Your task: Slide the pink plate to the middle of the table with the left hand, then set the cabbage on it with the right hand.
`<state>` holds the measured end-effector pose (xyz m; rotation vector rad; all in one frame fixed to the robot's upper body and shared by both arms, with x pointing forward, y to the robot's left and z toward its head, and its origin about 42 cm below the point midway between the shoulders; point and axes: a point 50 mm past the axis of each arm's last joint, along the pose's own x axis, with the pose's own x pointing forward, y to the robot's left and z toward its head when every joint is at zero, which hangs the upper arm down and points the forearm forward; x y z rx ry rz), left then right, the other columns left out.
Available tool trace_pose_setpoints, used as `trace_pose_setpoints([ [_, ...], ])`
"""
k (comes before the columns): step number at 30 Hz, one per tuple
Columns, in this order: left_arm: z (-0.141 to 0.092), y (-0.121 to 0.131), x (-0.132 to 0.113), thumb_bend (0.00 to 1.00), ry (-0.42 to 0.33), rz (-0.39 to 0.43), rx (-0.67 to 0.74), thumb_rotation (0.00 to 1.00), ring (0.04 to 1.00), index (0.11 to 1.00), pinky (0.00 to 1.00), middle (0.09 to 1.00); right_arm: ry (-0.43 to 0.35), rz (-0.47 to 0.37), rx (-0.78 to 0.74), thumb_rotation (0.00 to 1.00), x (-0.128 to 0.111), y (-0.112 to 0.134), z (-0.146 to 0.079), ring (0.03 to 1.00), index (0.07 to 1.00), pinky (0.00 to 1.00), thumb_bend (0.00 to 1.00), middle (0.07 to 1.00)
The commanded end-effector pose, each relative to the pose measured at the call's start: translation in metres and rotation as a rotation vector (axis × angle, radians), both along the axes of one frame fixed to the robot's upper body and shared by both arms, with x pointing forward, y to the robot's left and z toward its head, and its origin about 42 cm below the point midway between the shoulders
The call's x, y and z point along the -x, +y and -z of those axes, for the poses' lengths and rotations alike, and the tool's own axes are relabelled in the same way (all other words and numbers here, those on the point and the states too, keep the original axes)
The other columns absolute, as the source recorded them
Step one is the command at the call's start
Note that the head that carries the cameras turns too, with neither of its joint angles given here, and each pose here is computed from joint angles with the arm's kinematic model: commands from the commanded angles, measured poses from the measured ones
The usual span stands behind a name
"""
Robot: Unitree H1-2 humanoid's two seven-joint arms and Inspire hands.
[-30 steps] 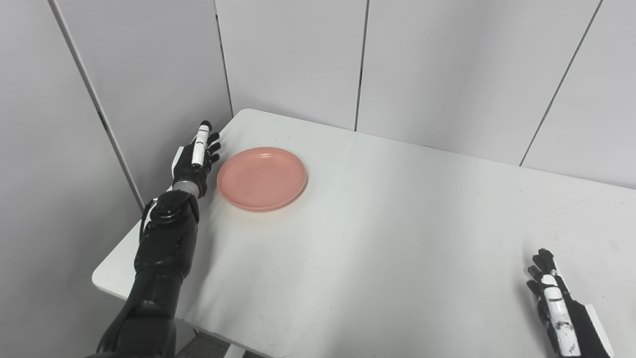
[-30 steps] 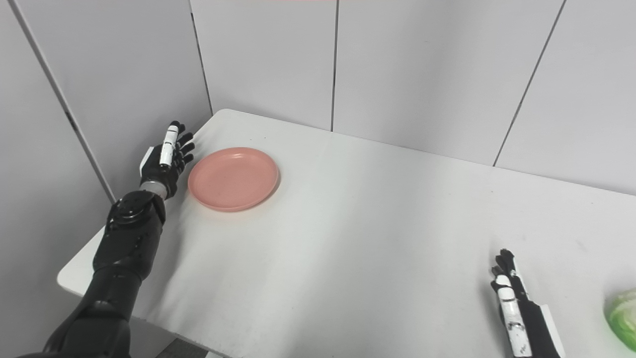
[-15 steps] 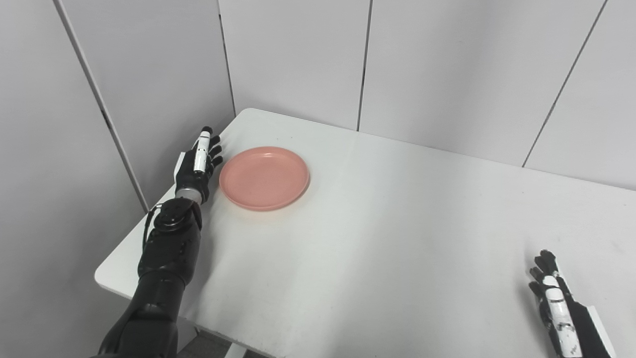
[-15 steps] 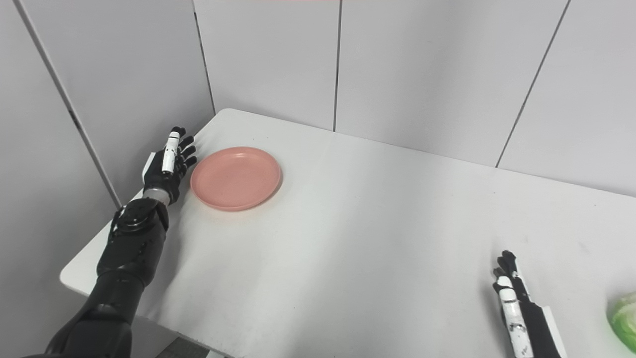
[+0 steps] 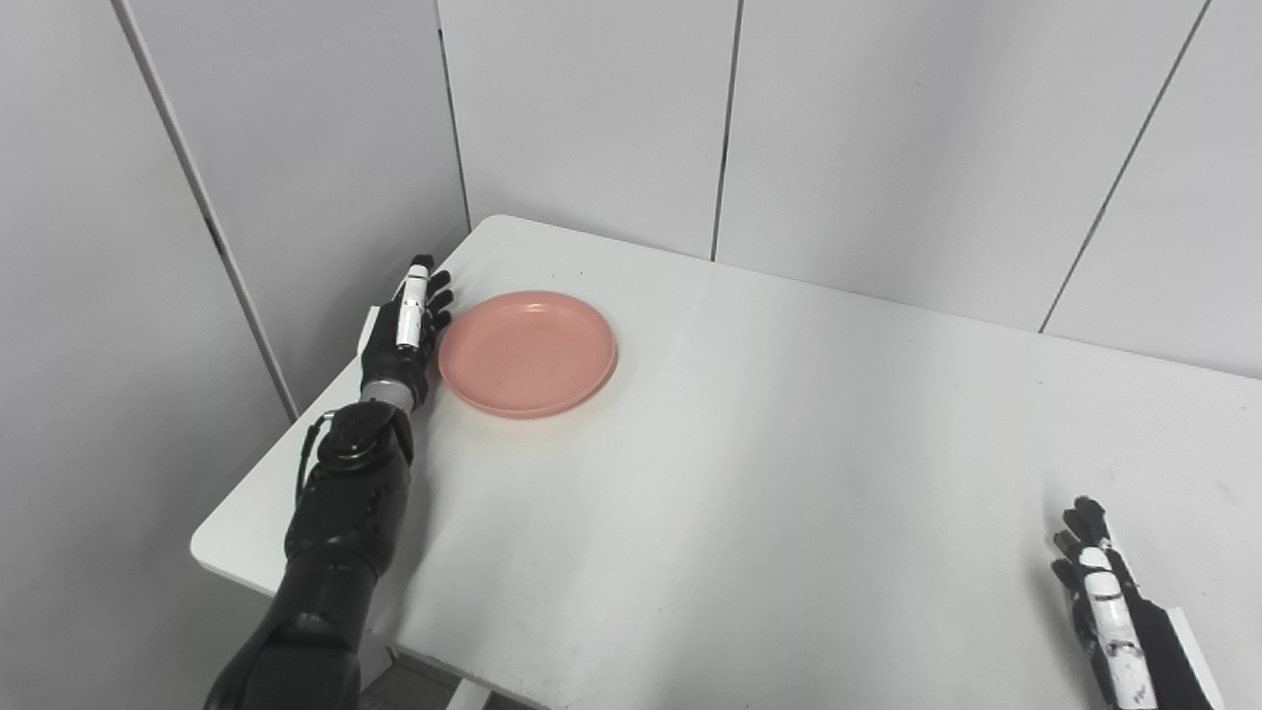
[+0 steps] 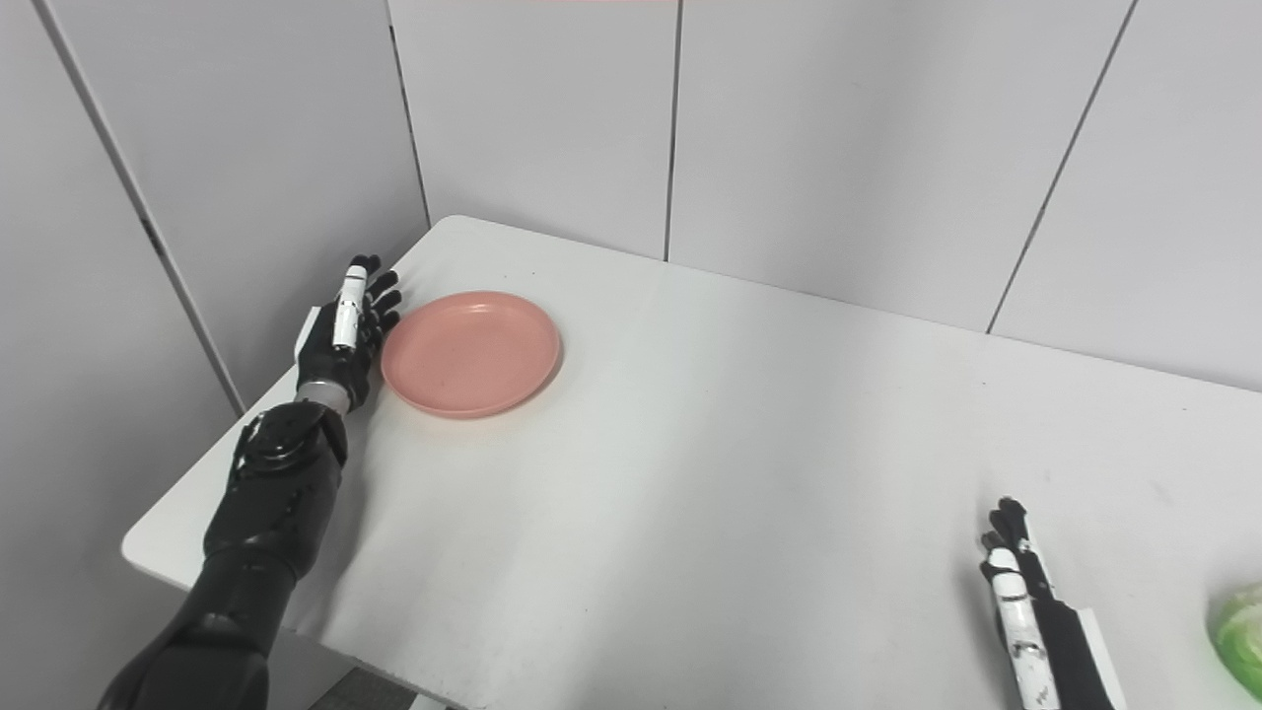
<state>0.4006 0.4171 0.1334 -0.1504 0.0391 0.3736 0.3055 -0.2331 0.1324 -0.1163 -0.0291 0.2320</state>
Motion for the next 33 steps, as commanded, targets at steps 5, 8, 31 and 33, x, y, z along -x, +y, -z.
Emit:
trace_pose_setpoints([
  [5,0.002,-0.031,-0.004,0.49,0.002,0.118,0.109,1.00,0.929,0.913,0.93,0.927,-0.010,-0.003,0.019,1.00,-0.001,0.002,-0.006,1.000,1.000,1.00,0.10,1.000],
  [8,0.003,-0.040,-0.003,0.48,-0.001,0.142,0.144,1.00,0.927,0.915,0.93,0.930,-0.008,-0.002,0.012,1.00,-0.001,0.002,-0.006,1.000,1.000,1.00,0.11,1.000],
  [31,-0.004,-0.142,-0.010,0.45,0.047,0.450,0.346,1.00,0.957,0.953,0.96,0.962,-0.010,0.001,0.023,1.00,0.003,0.022,-0.007,0.987,0.990,1.00,0.16,0.989],
  [33,-0.005,-0.151,-0.010,0.45,0.049,0.475,0.354,1.00,0.964,0.958,0.98,0.968,-0.008,0.001,0.023,1.00,0.003,0.025,-0.007,0.986,0.989,1.00,0.17,0.989],
])
